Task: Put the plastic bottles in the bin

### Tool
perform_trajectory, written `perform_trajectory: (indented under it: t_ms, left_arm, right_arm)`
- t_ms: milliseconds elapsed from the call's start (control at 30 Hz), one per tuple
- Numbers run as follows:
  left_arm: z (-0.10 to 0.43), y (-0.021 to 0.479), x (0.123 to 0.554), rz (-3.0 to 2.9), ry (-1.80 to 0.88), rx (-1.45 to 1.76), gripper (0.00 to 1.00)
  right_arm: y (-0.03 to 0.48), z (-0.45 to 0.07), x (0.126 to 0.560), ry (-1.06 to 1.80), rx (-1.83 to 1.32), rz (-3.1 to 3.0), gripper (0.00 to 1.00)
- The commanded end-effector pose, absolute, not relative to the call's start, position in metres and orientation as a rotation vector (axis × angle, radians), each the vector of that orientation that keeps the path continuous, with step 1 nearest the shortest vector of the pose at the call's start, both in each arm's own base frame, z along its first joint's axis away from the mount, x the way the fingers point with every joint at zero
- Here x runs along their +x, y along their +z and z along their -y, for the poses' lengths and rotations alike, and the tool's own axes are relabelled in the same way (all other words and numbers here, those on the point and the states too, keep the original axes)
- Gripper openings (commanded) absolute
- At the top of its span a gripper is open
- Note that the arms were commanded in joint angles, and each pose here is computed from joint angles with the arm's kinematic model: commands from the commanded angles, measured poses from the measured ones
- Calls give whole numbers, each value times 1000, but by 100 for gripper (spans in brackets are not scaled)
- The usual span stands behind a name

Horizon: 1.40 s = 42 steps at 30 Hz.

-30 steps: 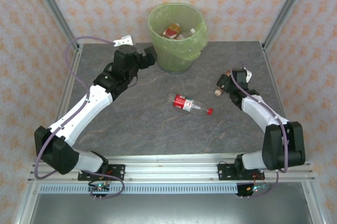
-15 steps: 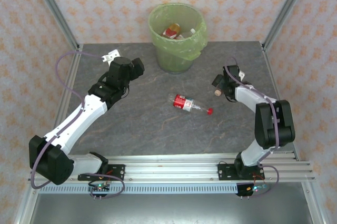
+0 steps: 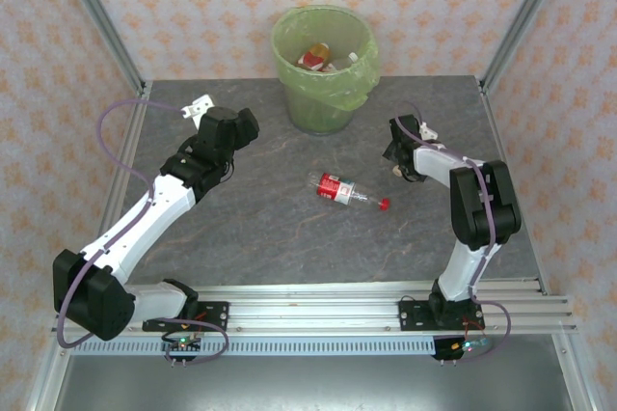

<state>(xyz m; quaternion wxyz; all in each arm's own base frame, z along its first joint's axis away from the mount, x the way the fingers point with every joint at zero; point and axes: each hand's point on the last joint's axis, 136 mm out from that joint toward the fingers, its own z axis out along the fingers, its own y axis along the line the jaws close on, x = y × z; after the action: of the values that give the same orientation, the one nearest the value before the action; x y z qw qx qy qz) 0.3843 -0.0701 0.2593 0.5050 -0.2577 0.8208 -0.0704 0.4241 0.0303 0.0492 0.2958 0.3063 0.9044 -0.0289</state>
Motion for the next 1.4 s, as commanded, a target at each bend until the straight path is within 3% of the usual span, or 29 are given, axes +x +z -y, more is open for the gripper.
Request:
perform_trajectory:
  t_ms: [0,333,833,1367]
  left_arm:
    - [56,261,380,-1970,-111,-665,100]
    - [58,255,383,-1990,-109,-666,100]
    - [58,250,383,-2010,-100,-673,100]
    - [54,246,377,-2014,-79,-680,100]
  right_arm:
    - [49,-22,425,-119,879,-2334,82]
    - [29,-29,427,-91,853,-2383,69]
    - [17,-33,429,-121,824,-2402,64]
    - [24,-29,424,-112,820,-2352,35]
